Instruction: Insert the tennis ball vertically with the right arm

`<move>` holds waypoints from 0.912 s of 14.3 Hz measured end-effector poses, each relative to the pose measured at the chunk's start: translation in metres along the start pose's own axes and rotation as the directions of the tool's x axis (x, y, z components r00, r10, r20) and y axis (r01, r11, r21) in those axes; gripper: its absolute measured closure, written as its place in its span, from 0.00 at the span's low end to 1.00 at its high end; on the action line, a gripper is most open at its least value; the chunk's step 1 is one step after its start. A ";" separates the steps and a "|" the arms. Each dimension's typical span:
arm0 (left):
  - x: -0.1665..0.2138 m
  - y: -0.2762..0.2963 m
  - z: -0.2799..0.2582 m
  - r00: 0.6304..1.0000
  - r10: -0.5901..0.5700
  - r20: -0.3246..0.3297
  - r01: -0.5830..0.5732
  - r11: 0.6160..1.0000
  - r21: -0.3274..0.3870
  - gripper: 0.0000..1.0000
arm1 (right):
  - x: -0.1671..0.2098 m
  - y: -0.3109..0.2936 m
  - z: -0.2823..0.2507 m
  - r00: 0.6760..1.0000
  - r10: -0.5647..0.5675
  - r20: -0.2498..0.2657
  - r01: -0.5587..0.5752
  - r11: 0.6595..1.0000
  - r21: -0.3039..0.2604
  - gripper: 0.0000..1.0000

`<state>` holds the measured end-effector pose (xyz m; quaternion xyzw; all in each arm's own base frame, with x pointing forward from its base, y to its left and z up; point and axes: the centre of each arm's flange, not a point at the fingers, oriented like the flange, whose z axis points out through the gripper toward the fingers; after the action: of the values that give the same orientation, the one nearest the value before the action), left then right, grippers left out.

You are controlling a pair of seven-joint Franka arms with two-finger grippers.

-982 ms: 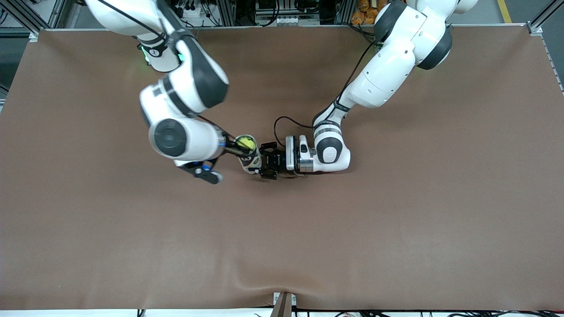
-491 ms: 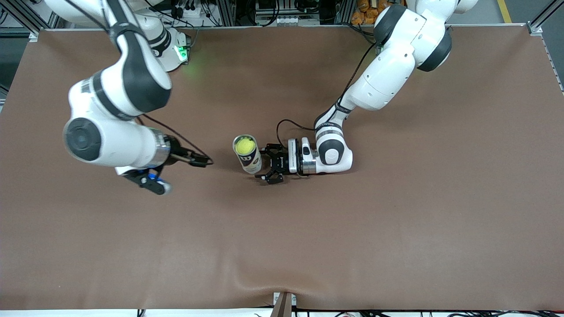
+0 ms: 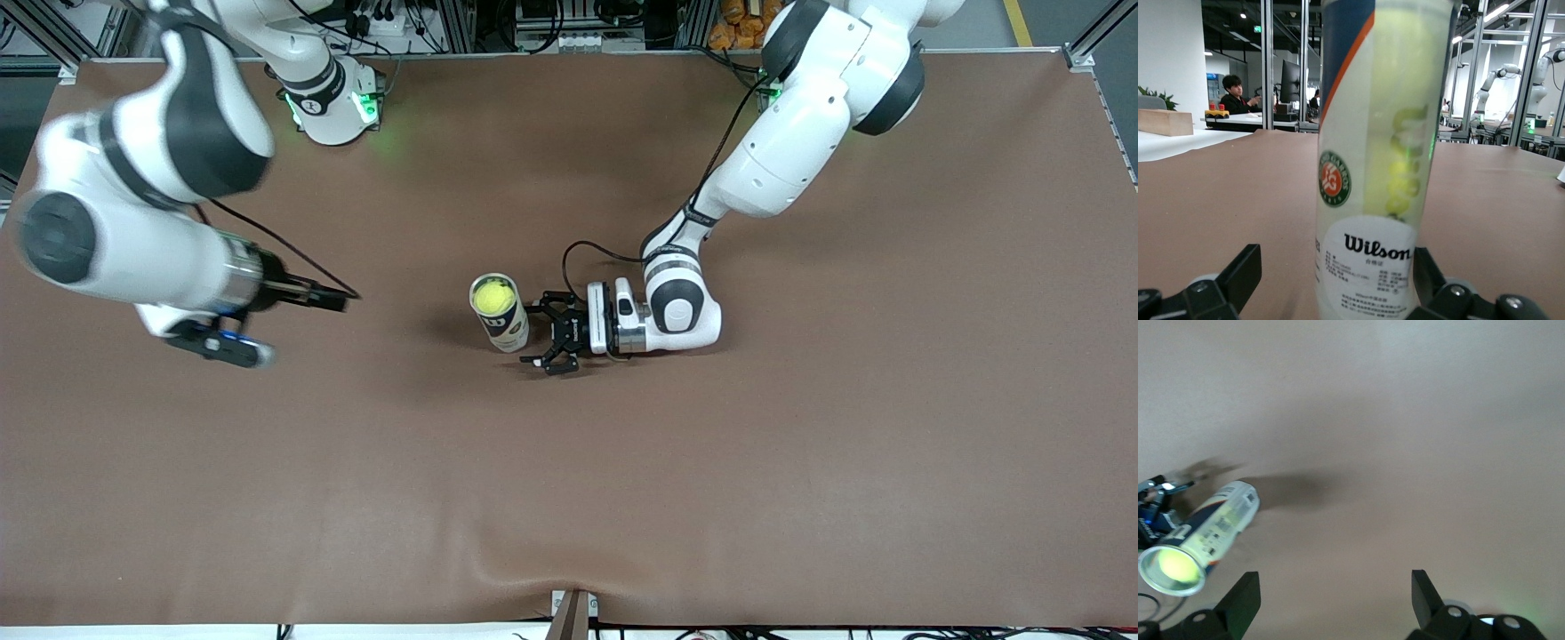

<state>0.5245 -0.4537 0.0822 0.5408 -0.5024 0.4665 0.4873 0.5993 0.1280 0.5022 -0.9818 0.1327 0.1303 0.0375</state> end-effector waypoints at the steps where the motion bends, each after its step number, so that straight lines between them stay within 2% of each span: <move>1: 0.007 -0.002 -0.008 1.000 0.001 0.023 0.000 1.000 -0.012 0.00 | 0.002 0.022 -0.012 1.000 -0.006 -0.016 0.006 1.000 -0.005 0.00; 5: 0.045 -0.028 -0.071 0.987 0.016 0.160 -0.003 0.997 -0.083 0.00 | 0.000 0.103 -0.053 0.995 -0.093 -0.045 0.093 0.996 0.002 0.00; 9: 0.096 -0.047 -0.134 0.949 0.009 0.316 0.036 0.990 -0.137 0.00 | -0.029 0.135 -0.093 0.984 -0.157 -0.085 0.158 0.987 0.006 0.00; 13: 0.149 -0.071 -0.205 0.871 -0.011 0.491 0.118 0.975 -0.188 0.00 | -0.068 0.132 -0.127 0.958 -0.246 -0.144 0.235 0.968 -0.085 0.00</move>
<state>0.6013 -0.2610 0.2451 0.6024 -0.6372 0.2426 0.4151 0.5319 0.0041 0.6376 -0.9985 0.0103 0.0530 0.0098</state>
